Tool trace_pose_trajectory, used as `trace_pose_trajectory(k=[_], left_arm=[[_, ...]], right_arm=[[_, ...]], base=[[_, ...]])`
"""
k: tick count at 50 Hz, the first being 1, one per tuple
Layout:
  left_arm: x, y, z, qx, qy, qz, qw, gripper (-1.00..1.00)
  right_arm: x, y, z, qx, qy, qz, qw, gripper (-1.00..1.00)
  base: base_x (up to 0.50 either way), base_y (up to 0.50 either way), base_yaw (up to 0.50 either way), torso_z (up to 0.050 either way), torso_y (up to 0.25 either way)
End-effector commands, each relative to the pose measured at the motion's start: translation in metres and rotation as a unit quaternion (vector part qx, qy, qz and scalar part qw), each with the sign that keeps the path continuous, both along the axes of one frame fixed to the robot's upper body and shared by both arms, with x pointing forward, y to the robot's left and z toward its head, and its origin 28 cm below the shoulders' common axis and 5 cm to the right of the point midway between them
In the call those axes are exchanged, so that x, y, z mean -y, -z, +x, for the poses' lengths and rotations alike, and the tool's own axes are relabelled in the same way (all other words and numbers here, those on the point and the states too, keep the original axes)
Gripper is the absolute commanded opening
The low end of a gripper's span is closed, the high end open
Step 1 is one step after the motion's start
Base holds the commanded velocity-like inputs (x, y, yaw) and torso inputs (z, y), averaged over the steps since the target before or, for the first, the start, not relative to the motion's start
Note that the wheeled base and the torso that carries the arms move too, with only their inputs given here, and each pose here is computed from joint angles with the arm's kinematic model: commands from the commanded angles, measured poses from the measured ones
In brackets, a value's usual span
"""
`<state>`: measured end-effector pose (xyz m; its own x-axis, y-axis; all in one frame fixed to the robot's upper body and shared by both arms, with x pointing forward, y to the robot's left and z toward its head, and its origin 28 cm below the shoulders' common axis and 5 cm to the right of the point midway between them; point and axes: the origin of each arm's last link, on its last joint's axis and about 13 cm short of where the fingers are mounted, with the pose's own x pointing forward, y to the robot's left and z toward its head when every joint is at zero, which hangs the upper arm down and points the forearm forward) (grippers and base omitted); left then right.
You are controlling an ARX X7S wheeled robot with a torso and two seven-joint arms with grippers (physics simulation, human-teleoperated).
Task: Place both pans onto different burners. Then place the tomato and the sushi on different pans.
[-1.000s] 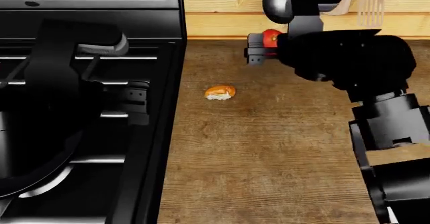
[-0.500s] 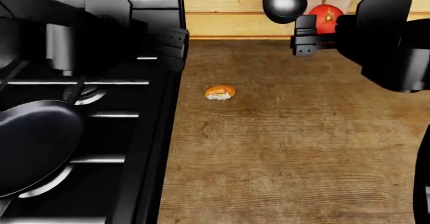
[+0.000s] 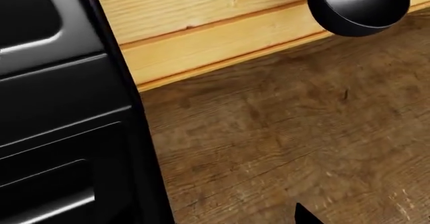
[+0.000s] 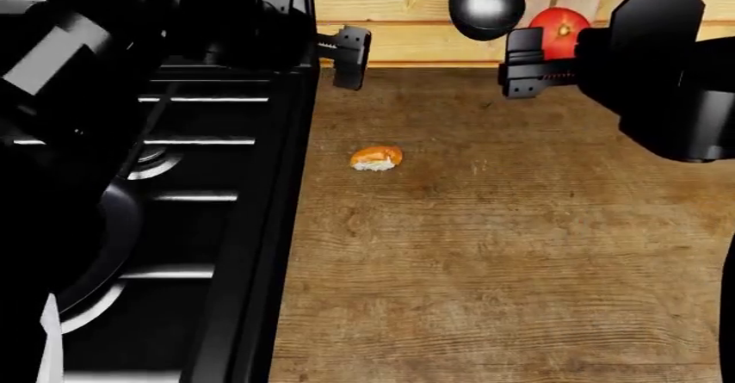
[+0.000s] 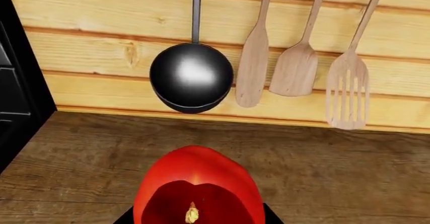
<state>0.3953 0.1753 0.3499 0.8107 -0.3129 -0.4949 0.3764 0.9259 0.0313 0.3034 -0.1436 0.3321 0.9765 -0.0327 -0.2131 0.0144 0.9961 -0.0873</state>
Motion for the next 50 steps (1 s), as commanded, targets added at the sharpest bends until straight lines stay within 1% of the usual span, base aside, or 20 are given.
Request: trace_pose_trajectory(k=[1,5,8,10,12,13,16,20,23,27,28,30,31,32,34,35,37,44,46,50], left_arm=[[0.005,0.020,0.009,-0.012,0.038,0.001,0.999,1.00],[0.012,0.034,0.011,-0.016,0.029,-0.026,0.999,1.00],[0.018,0.040,0.009,-0.027,0.034,-0.035,0.998,1.00],[0.023,0.042,0.009,-0.030,0.017,-0.050,0.998,1.00],[0.026,0.046,0.008,-0.031,0.022,-0.049,0.998,1.00],[0.034,0.056,0.008,-0.032,0.025,-0.051,0.998,1.00],[0.042,0.061,0.006,-0.030,0.024,-0.059,0.998,1.00],[0.048,0.069,0.005,-0.031,0.022,-0.067,0.997,1.00],[0.048,0.074,0.005,-0.031,0.014,-0.053,0.998,1.00],[0.049,0.081,0.005,-0.044,0.014,-0.058,0.997,1.00],[0.049,0.081,0.004,-0.051,0.002,-0.063,0.997,1.00],[0.050,0.085,-0.001,-0.078,-0.016,-0.025,0.997,1.00],[0.050,0.087,-0.003,-0.096,-0.025,-0.028,0.995,1.00],[0.051,0.087,-0.003,-0.094,-0.046,-0.017,0.994,1.00],[0.053,0.086,-0.005,-0.105,-0.060,-0.021,0.992,1.00],[0.054,0.087,-0.007,-0.110,-0.059,-0.009,0.992,1.00],[0.056,0.085,-0.008,-0.113,-0.063,-0.012,0.992,1.00],[0.070,0.075,-0.017,-0.107,-0.039,0.002,0.994,1.00],[0.072,0.075,-0.019,-0.110,-0.018,0.002,0.994,1.00],[0.074,0.074,-0.021,-0.106,-0.002,0.004,0.994,1.00]], right_arm=[[0.000,0.003,0.003,0.002,-0.001,-0.003,1.000,-1.00],[0.001,0.002,0.004,0.001,0.002,-0.004,1.000,-1.00],[0.001,0.000,0.004,0.003,0.002,-0.005,1.000,-1.00],[0.000,0.001,0.005,0.002,0.000,-0.005,1.000,-1.00],[0.000,0.002,0.007,0.001,0.000,-0.006,1.000,-1.00],[-0.001,0.003,0.008,0.000,0.001,-0.009,1.000,-1.00],[-0.001,0.003,0.010,-0.001,0.001,-0.007,1.000,-1.00],[-0.002,0.005,0.011,-0.002,0.001,-0.007,1.000,-1.00],[-0.002,0.006,0.011,-0.002,0.001,-0.007,1.000,-1.00],[-0.003,0.006,0.011,-0.002,-0.001,-0.009,1.000,-1.00],[-0.003,0.006,0.011,-0.002,-0.001,-0.008,1.000,-1.00],[-0.002,0.006,0.012,-0.002,0.002,-0.009,1.000,-1.00],[-0.003,0.006,0.012,-0.002,0.002,-0.009,1.000,-1.00],[-0.003,0.007,0.012,-0.003,0.001,-0.010,1.000,-1.00],[-0.003,0.009,0.013,-0.004,0.001,-0.010,1.000,-1.00],[-0.003,0.010,0.015,-0.006,0.002,-0.010,1.000,-1.00],[-0.003,0.011,0.016,-0.007,0.003,-0.010,1.000,-1.00],[-0.002,0.014,0.017,-0.010,0.005,-0.009,1.000,-1.00],[-0.002,0.014,0.016,-0.010,0.005,-0.009,1.000,-1.00],[0.000,0.012,0.015,-0.007,0.008,-0.008,1.000,-1.00]], base=[[0.00,0.00,0.00,0.000,0.000],[0.00,0.00,0.00,0.000,0.000],[0.00,0.00,0.00,0.000,0.000],[0.00,0.00,0.00,0.000,0.000],[0.00,0.00,0.00,0.000,0.000],[0.00,0.00,0.00,0.000,0.000],[0.00,0.00,0.00,0.000,0.000],[0.00,0.00,0.00,0.000,0.000],[0.00,0.00,0.00,0.000,0.000],[0.00,0.00,0.00,0.000,0.000],[0.00,0.00,0.00,0.000,0.000],[0.00,0.00,0.00,0.000,0.000],[0.00,0.00,0.00,0.000,0.000],[0.00,0.00,0.00,0.000,0.000],[0.00,0.00,0.00,0.000,0.000],[0.00,0.00,0.00,0.000,0.000],[0.00,0.00,0.00,0.000,0.000],[0.00,0.00,0.00,0.000,0.000],[0.00,0.00,0.00,0.000,0.000],[0.00,0.00,0.00,0.000,0.000]])
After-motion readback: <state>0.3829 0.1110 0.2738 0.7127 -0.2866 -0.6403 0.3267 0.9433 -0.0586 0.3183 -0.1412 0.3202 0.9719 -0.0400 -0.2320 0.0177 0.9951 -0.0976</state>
